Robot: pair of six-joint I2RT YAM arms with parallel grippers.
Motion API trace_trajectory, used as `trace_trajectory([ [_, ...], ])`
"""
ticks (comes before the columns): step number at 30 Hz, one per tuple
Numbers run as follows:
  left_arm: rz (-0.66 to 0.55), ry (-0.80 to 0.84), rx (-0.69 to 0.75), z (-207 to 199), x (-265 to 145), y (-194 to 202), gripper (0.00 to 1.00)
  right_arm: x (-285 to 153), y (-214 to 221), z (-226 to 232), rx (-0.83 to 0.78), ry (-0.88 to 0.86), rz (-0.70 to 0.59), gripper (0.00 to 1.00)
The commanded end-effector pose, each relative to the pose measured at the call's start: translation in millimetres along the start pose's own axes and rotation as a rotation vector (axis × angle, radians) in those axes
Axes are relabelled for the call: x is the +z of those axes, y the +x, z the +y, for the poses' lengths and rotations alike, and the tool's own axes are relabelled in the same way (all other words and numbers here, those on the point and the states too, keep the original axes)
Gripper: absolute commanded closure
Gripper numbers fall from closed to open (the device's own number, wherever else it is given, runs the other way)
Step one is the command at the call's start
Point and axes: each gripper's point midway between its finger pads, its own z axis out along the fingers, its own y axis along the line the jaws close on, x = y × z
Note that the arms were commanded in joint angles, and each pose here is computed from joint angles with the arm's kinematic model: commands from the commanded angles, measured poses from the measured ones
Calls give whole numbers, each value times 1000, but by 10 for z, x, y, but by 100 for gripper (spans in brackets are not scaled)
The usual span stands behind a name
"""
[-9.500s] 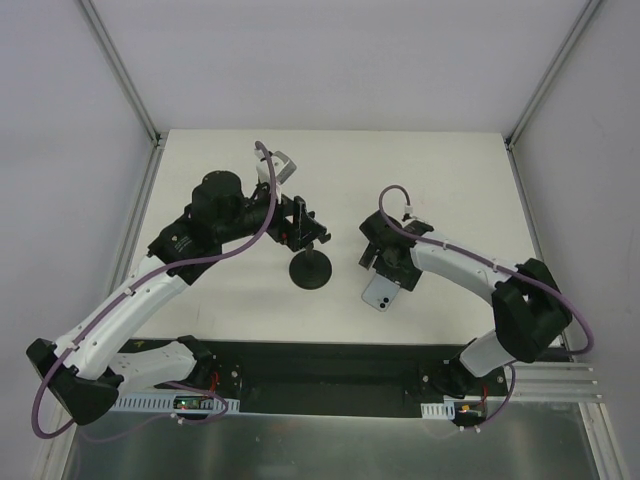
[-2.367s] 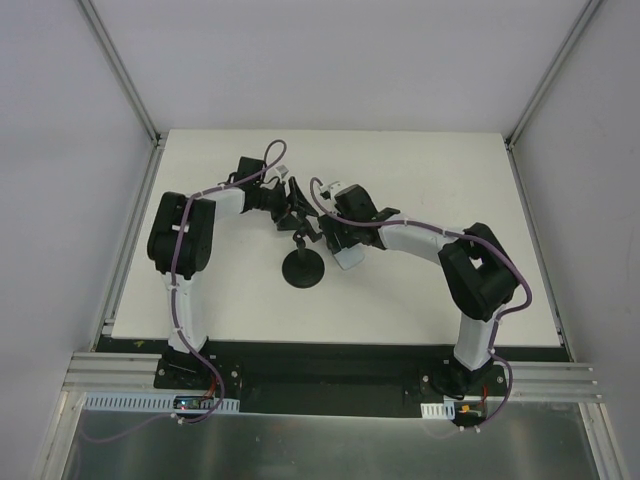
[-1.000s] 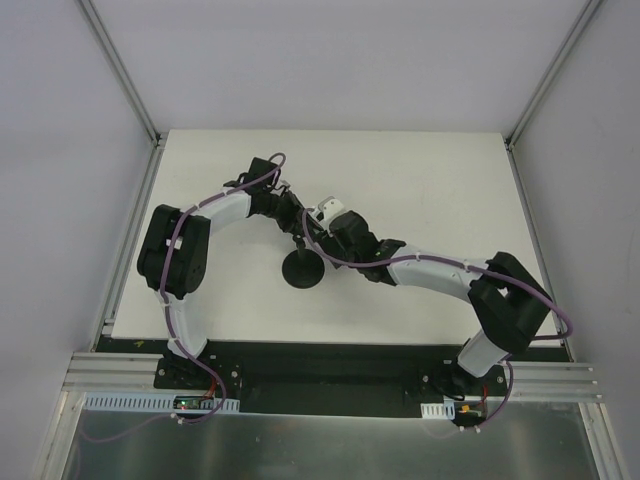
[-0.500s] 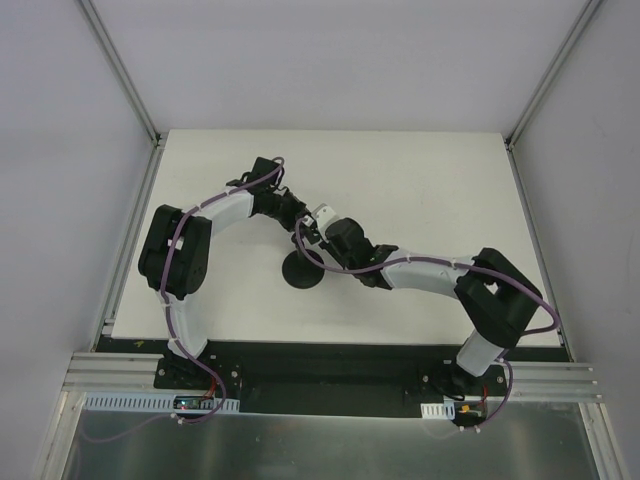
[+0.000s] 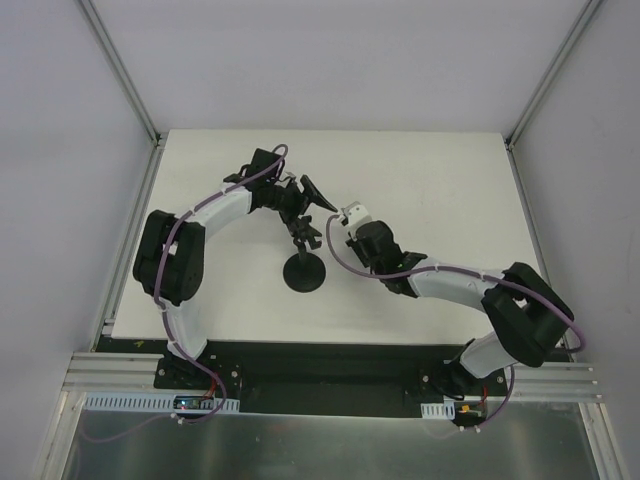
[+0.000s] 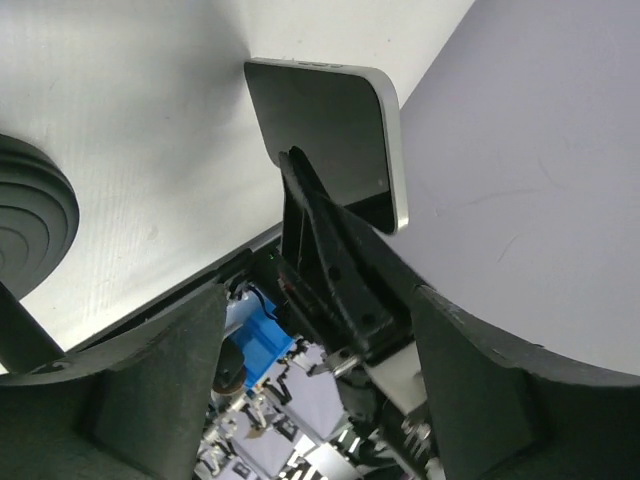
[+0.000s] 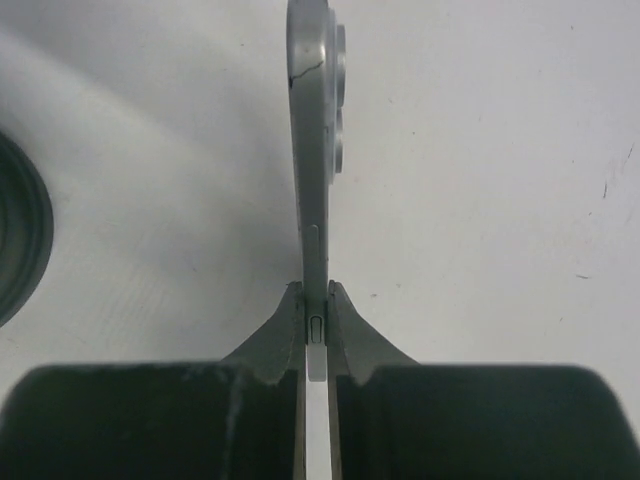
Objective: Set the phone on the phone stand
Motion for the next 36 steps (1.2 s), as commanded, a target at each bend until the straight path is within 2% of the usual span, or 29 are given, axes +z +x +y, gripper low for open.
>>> trace_trajectory([
  [1,-55,89,189,-324,-312,44,26,-102,-232,-112,204,-59,-109,100],
  [5,-116,98,286,-278,-488,-36,26,-149,-118,-235,372,-130,-121,100],
  [10,-210,99,430,-129,-788,-85,24,-378,-179,-282,498,-281,-198,100],
  [11,-241,113,472,-173,-905,-40,17,-390,-131,-361,525,-281,-198,100],
  [14,-326,114,580,-180,-1123,15,6,-576,-211,-413,588,-358,-250,100],
  [18,-398,137,728,-311,-1336,200,9,-823,-316,-384,650,-492,-305,99],
  [20,-371,177,874,-441,-1376,462,10,-956,-394,-401,685,-547,-335,100],
  [21,-361,202,948,-533,-1407,597,11,-1070,-457,-329,679,-627,-349,100],
  [22,-319,223,1065,-577,-1348,808,11,-1149,-499,-315,695,-663,-357,100],
  [25,-229,297,1237,-647,-1358,1275,10,-1489,-650,-211,668,-793,-406,100],
  [30,-28,406,1330,-638,-1344,1829,8,-2084,-792,-52,627,-975,-464,100],
  [36,78,448,1406,-700,-1291,2216,8,-2557,-829,44,557,-1081,-503,99],
])
